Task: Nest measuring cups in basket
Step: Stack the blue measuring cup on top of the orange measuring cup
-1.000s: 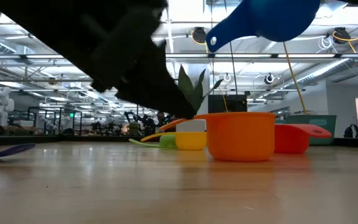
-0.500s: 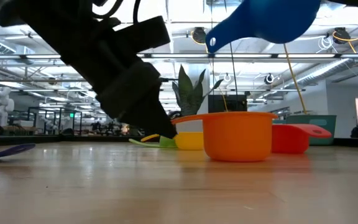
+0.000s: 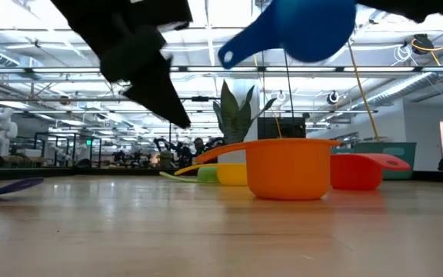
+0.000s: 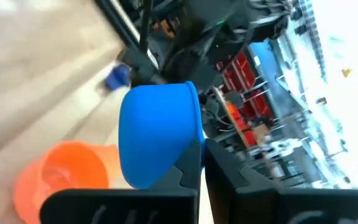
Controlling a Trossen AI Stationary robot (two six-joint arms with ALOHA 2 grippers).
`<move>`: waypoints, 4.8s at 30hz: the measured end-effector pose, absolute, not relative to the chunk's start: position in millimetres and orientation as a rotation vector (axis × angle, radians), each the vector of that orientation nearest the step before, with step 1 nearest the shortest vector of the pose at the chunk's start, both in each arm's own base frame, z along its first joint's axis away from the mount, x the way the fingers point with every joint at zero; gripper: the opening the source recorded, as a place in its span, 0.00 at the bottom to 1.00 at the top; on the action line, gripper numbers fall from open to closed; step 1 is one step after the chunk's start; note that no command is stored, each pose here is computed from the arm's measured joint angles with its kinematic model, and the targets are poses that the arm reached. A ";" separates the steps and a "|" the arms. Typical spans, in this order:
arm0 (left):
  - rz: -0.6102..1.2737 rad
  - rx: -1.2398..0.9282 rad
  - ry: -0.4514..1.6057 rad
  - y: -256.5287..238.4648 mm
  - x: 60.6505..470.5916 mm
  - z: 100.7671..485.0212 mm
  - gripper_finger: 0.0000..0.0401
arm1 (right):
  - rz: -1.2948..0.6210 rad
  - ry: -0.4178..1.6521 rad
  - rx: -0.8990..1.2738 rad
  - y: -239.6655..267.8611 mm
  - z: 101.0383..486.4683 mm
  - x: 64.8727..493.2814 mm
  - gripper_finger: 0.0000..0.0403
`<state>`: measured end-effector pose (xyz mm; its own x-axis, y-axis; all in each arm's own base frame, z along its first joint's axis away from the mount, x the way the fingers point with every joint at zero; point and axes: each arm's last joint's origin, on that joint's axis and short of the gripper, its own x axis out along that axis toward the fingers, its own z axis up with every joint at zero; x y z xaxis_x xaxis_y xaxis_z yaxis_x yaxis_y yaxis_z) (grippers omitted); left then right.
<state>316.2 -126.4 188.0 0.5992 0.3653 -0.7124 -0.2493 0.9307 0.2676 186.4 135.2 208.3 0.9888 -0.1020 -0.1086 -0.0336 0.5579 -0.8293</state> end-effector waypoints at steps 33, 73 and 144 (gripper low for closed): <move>0.243 0.110 0.673 -125.5 315.3 232.2 0.64 | -0.056 0.285 -1.090 149.5 149.3 209.9 0.00; 0.153 0.082 0.655 -130.1 318.0 234.6 0.61 | -0.159 0.286 -0.535 138.5 146.4 216.6 0.28; -0.232 0.662 1.019 -29.1 459.9 172.6 0.61 | 0.123 0.380 0.059 161.6 137.3 201.5 0.18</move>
